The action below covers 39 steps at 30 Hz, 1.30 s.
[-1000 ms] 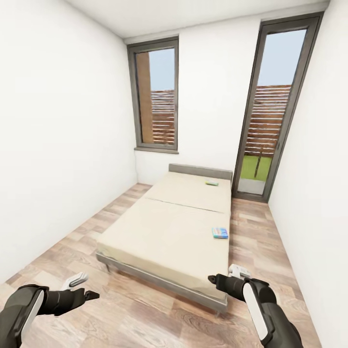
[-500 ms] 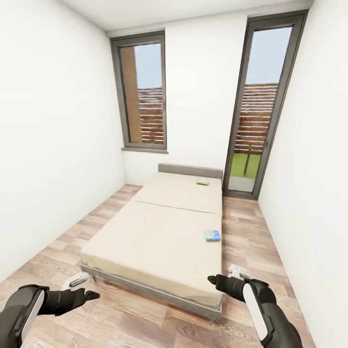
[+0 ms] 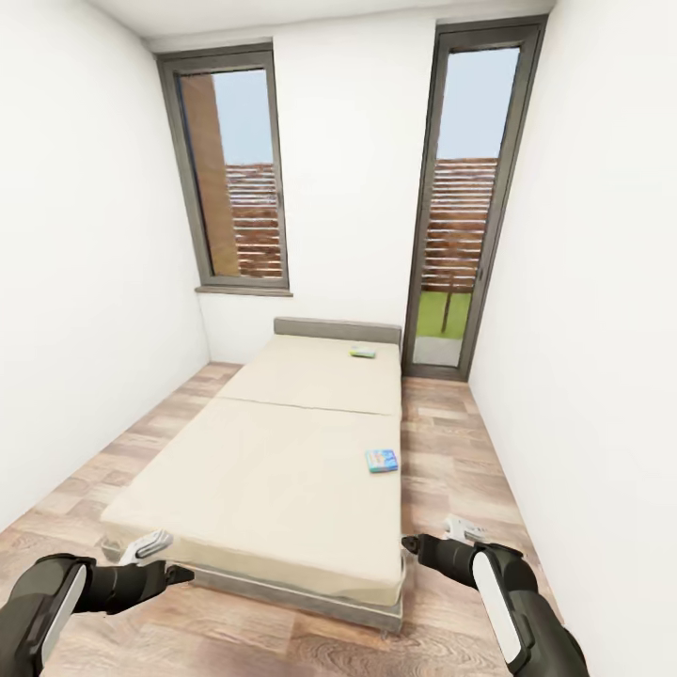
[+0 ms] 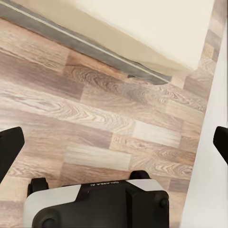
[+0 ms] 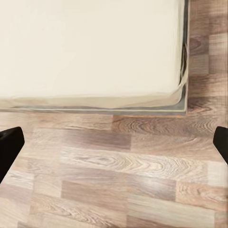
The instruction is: Put all the toys in the child's room - the three board games (two on the bed and one on the table), the two jigsaw puzzles on the table, and the tennis ball on the table - inside the toy box on the table in the child's room.
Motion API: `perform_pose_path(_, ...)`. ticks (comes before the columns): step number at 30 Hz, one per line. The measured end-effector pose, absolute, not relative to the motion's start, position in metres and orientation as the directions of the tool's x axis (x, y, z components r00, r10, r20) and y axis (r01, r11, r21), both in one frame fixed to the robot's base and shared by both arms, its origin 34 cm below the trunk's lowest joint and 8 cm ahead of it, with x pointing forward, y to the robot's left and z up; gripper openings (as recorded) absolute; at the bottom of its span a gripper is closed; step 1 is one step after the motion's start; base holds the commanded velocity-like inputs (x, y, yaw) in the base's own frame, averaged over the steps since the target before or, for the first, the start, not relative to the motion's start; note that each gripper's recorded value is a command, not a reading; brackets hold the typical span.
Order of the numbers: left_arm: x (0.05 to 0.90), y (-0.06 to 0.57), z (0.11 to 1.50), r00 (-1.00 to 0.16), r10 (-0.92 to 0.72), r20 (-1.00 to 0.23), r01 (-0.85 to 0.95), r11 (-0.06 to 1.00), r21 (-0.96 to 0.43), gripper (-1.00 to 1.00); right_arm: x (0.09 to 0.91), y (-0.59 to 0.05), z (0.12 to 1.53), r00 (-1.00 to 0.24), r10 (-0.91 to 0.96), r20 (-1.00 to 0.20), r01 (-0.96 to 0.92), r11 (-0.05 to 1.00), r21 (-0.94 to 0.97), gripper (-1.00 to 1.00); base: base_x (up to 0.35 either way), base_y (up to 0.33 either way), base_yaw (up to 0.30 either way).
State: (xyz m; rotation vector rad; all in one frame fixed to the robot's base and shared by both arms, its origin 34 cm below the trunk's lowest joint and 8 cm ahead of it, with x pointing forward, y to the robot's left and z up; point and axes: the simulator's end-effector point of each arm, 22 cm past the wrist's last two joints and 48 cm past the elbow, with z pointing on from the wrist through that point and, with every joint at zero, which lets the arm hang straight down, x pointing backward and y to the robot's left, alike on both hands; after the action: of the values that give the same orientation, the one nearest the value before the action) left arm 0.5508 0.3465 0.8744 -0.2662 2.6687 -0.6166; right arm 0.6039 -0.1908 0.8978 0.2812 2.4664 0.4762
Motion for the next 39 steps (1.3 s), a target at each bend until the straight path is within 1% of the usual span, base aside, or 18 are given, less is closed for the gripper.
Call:
perform_pose_path(6,0.550,0.347,0.873,-0.908,-0.266,-0.324,-0.098,0.886,-0.453,1.00,0.604,-0.191,0.896,-0.796,0.306,-0.523,0.089,0.913,0.398,1.00,0.246,-0.177,-0.074)
perform_pose_path(22,0.550,0.344,0.871,-0.911,-0.260,-0.320,-0.095,0.887,-0.452,1.00,0.604,-0.189,0.895,-0.798,0.307,-0.519,0.090,0.912,0.401,1.00,0.244,-0.184,-0.007)
perform_pose_path(39,0.547,0.344,0.862,-0.918,-0.259,-0.301,-0.103,0.887,-0.450,1.00,0.601,-0.189,0.884,-0.807,0.306,-0.505,0.099,0.913,0.397,1.00,0.156,-0.027,0.000)
